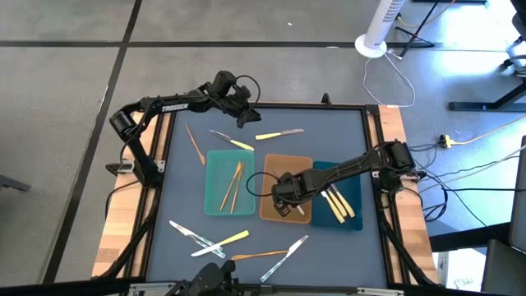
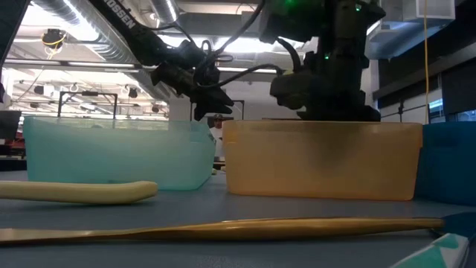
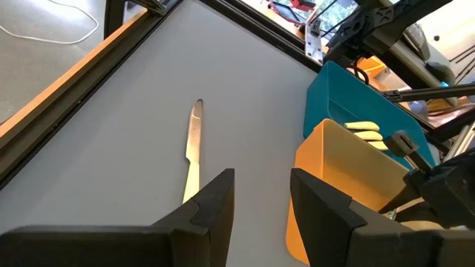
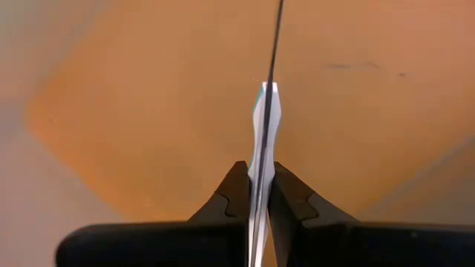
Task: Sort silverware by color (type)
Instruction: Put the blue knife into the orange bin, then put the gold knife into the green bin
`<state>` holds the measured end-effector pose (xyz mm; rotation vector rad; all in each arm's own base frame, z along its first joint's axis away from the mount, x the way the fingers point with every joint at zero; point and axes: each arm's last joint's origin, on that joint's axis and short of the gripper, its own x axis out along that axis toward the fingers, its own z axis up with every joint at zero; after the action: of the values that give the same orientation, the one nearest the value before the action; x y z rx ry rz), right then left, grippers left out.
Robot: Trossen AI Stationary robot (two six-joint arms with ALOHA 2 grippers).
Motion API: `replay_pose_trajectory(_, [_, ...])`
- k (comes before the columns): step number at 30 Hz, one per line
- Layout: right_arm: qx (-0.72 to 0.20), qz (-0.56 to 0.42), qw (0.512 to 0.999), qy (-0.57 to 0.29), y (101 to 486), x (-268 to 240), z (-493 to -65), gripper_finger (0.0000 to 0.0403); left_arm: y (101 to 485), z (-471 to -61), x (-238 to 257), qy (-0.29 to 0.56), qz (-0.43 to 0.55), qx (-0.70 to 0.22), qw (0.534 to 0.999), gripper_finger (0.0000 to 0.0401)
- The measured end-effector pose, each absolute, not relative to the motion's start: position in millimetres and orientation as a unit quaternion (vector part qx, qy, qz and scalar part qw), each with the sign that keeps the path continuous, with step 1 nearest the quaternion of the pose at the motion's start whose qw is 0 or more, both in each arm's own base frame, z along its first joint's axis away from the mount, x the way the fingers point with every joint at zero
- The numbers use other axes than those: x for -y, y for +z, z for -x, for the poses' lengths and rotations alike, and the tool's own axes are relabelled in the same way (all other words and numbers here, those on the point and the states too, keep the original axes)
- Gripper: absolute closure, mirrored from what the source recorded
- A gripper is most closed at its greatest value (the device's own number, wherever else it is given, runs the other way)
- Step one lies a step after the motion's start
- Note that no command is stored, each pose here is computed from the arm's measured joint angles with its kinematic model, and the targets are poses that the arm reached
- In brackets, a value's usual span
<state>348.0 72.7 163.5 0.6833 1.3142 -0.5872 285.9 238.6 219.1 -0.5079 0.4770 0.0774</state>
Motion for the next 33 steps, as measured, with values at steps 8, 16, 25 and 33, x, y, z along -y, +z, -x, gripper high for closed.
replay_pose_trajectory(8, [-0.588,-0.305,0.700,-0.266,163.6,-72.5,-347.9,0.0389,219.2,-285.9,-238.6,0.038,0.249,-0.233,0.939,0.0275])
replay_pose_trajectory(16, [-0.588,-0.304,0.701,-0.267,163.6,-72.4,-348.0,0.0373,219.3,-286.0,-238.7,0.038,0.248,-0.233,0.939,0.0275])
replay_pose_trajectory(25, [-0.587,-0.304,0.701,-0.267,163.9,-72.3,-347.9,0.0332,218.7,-285.7,-239.7,0.058,0.243,-0.237,0.939,0.0275])
replay_pose_trajectory(33, [-0.587,-0.304,0.702,-0.267,164.0,-72.3,-347.9,0.0316,218.8,-285.8,-239.8,0.058,0.243,-0.237,0.939,0.0275])
